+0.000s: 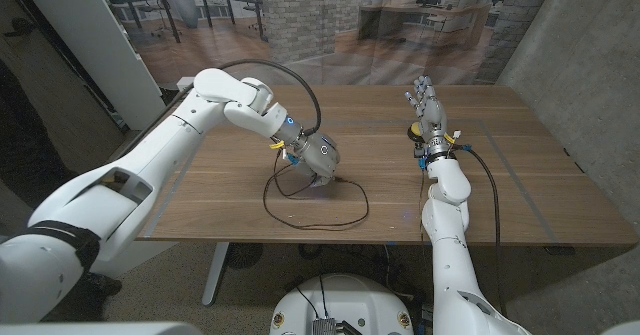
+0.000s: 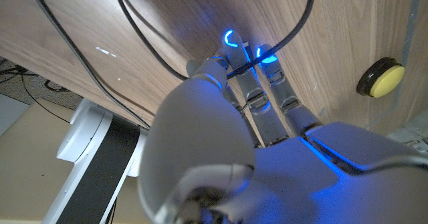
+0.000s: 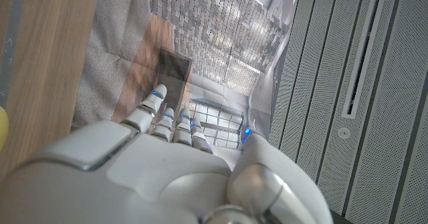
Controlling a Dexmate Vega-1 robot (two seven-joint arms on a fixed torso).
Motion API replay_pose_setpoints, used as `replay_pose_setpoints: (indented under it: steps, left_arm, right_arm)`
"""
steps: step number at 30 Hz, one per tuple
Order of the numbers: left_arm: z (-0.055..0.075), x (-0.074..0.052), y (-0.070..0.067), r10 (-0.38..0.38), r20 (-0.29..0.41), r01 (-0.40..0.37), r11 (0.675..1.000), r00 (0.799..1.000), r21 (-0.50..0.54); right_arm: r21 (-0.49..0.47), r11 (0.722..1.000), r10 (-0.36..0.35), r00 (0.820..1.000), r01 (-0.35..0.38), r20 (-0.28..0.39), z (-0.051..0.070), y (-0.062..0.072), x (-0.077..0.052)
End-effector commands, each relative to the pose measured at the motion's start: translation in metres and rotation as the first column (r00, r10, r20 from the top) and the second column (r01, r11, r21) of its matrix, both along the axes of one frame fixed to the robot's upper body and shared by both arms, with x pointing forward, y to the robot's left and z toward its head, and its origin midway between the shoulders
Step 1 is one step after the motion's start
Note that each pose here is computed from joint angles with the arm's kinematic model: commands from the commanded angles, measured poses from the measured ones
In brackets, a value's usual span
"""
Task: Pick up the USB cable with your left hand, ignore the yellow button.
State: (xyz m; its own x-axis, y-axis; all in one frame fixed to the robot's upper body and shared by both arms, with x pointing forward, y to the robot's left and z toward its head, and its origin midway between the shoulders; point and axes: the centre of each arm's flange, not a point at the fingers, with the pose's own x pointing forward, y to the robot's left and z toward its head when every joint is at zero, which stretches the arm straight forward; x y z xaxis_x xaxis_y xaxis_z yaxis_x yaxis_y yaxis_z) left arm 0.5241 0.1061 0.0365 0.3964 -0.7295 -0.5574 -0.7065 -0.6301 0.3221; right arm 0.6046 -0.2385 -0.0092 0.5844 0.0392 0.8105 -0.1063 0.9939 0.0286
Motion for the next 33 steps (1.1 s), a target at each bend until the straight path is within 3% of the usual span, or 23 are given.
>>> replay_pose_setpoints:
  steps: [1, 9, 23, 33]
  left_arm:
    - [0.015, -0.008, 0.001, -0.063, 0.005, 0.063, 0.990, 0.998, -0.126]
    - [0.024, -0.017, -0.001, -0.106, 0.026, 0.109, 0.973, 0.994, -0.203]
    - [0.034, -0.028, -0.001, -0.114, 0.080, 0.134, 0.940, 0.990, -0.315]
    - [0.052, -0.040, 0.003, -0.108, 0.147, 0.159, 0.902, 0.983, -0.401]
  right_arm:
    - [-0.006, 1.000, 0.004, 1.000, -0.004, 0.006, 0.001, 0.000, -0.003]
    - [-0.006, 1.000, 0.005, 1.000, -0.005, 0.011, 0.000, -0.001, -0.006]
    - [-0.014, 1.000, 0.006, 1.000, -0.006, 0.021, -0.001, -0.001, -0.015]
    - [-0.024, 1.000, 0.015, 1.000, -0.015, 0.021, -0.002, 0.005, -0.019]
